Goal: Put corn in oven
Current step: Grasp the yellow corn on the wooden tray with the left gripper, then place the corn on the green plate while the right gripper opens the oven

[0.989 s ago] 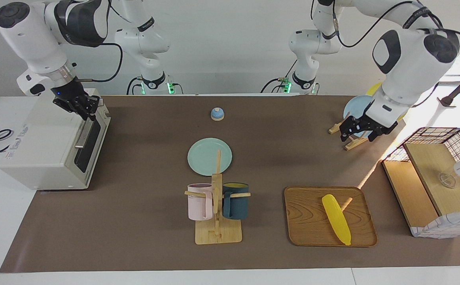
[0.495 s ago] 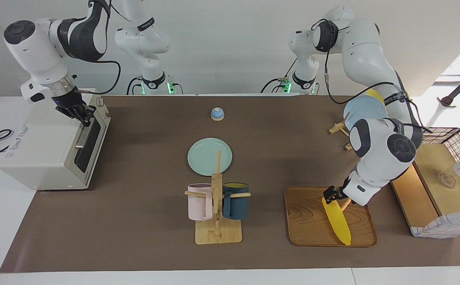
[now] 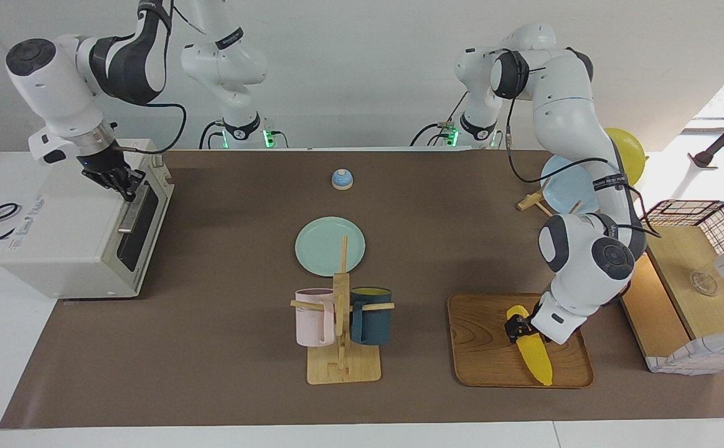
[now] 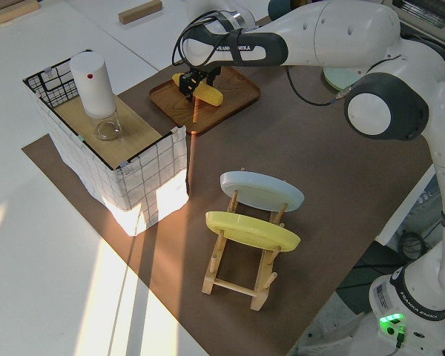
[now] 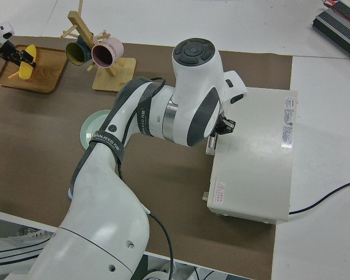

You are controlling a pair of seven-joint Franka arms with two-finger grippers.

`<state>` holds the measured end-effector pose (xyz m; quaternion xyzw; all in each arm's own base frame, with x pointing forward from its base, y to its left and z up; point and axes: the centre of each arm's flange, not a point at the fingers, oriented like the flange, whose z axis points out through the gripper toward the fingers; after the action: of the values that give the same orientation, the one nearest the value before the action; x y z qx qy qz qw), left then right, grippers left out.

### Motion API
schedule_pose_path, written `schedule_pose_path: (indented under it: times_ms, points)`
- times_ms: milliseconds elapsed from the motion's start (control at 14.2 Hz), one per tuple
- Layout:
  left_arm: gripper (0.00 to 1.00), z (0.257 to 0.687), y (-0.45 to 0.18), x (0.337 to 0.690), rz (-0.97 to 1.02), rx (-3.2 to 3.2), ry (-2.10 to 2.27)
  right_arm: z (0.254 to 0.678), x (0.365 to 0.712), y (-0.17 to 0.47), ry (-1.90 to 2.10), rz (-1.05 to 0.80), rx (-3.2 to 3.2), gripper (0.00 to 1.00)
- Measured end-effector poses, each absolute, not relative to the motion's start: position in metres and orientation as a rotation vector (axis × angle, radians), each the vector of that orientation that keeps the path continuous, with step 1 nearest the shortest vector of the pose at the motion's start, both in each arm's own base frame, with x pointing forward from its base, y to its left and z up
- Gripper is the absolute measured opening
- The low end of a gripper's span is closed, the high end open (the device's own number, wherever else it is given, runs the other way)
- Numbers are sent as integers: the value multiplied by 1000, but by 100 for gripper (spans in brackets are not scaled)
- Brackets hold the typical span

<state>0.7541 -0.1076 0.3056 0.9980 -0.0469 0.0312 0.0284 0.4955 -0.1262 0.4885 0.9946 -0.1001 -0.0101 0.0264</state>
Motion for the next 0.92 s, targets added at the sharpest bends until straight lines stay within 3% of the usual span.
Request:
schedule_pose_path:
  times_ms: [141,283,495,707,918]
  points:
    - [56,311,-111,754,88,3078,-160,482,493,-131,-325,-50,3073,1]
    - [56,333,-119,752,72,3067,-173,482,493,-131,-325,-50,3073,1]
    - [56,415,-140,735,97,2998,-123,482,493,-131,-324,-51,3073,1]
    - [56,480,-189,680,37,2981,-83,479,493,-129,-319,-44,3074,1]
    - [56,479,-266,611,-74,2986,-91,471,496,-112,-276,-44,3078,1]
